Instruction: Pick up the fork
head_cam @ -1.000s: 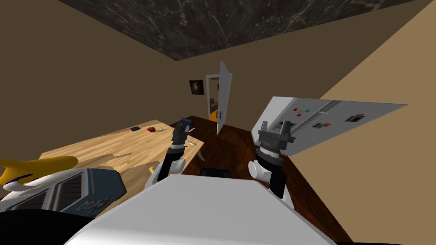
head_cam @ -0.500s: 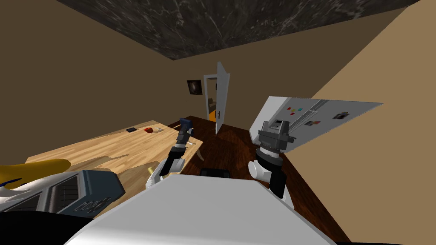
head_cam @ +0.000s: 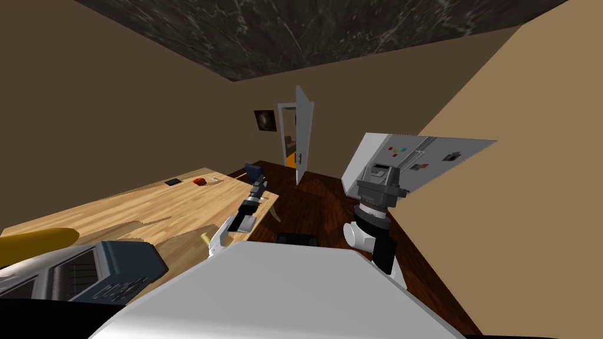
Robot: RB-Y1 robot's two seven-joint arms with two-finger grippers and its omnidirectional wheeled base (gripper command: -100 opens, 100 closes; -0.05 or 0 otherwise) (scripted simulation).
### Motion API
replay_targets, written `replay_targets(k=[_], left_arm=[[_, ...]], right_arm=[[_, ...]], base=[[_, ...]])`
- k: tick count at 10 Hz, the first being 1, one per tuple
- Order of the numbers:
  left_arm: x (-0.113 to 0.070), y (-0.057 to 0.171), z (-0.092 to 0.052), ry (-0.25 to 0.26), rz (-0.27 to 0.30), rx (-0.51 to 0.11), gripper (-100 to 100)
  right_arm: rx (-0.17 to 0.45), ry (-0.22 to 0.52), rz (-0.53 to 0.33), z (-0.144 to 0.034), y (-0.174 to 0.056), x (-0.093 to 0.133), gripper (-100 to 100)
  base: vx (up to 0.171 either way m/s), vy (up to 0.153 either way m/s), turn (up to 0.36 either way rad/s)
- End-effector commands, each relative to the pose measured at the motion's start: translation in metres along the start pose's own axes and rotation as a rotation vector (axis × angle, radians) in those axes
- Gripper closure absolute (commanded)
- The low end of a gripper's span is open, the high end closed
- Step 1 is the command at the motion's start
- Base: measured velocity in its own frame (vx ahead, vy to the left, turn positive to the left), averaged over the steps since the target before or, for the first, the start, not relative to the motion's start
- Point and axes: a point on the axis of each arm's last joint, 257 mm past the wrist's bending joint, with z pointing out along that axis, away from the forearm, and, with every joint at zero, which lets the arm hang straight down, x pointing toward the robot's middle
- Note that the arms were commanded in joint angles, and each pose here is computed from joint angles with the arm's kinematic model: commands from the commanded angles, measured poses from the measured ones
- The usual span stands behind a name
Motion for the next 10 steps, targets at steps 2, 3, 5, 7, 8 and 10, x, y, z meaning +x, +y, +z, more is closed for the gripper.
replay_targets(k=[2,3,5,7,8,10], left_arm=[[-0.010,0.040,0.001,0.004,0.029,-0.112,-100],[-0.010,0.042,0.001,0.003,0.029,-0.118,-100],[-0.017,0.067,0.001,0.003,0.047,-0.185,-100],[-0.024,0.092,0.000,0.002,0.067,-0.254,-100],[-0.031,0.107,0.003,0.002,0.086,-0.299,-100],[-0.041,0.133,0.000,-0.003,0.107,-0.378,-100]], right_arm=[[0.000,0.000,0.000,0.000,0.000,0.000,0],[0.000,0.000,0.000,0.000,0.000,0.000,0],[0.000,0.000,0.000,0.000,0.000,0.000,0],[0.000,0.000,0.000,0.000,0.000,0.000,0],[0.000,0.000,0.000,0.000,0.000,0.000,0],[0.000,0.000,0.000,0.000,0.000,0.000,0]], base=[[-0.027,-0.008,-0.060],[-0.020,-0.004,-0.031],[-0.018,-0.005,-0.052],[-0.016,-0.002,-0.063],[-0.016,-0.005,-0.073],[-0.012,-0.003,-0.051]])
